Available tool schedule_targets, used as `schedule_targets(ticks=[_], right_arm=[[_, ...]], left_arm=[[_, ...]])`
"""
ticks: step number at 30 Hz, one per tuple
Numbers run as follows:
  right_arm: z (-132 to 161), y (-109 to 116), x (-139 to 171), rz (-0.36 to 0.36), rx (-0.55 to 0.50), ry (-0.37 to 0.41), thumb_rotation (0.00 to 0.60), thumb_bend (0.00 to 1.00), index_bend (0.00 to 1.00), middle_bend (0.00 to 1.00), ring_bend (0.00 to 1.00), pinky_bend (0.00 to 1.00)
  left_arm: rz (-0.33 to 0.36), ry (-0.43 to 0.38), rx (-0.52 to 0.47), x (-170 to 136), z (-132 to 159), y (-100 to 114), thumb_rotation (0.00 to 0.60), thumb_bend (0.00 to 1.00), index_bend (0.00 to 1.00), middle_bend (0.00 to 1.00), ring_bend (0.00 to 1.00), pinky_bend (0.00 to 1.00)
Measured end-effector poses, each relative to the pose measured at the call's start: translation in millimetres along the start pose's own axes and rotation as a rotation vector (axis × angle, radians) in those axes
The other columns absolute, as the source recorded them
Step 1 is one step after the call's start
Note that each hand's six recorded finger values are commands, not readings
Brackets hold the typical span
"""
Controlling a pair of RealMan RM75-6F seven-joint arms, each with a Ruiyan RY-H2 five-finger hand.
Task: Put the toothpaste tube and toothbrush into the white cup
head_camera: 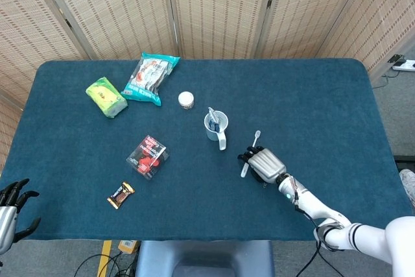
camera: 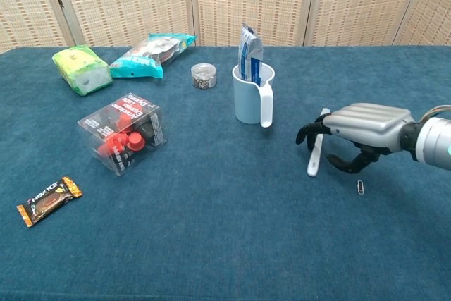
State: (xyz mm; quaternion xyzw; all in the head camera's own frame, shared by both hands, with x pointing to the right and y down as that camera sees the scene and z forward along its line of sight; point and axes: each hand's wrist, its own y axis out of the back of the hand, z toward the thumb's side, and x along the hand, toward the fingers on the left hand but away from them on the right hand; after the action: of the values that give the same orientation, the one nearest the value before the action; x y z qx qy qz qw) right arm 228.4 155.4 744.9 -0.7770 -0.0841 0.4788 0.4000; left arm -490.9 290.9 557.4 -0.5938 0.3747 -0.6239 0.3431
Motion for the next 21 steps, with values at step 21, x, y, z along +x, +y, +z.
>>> schedule_targets(ticks=[21], right_arm=[[-69,-2,46,-0.015,0.003,-0.16,0.6,0.53,0.2,0.29,0.14,0.25]], left_arm=[[-0.002,-0.011,0.003,0,4,-1,0.6,0.31,0.35,0.14,0.12,0.19]])
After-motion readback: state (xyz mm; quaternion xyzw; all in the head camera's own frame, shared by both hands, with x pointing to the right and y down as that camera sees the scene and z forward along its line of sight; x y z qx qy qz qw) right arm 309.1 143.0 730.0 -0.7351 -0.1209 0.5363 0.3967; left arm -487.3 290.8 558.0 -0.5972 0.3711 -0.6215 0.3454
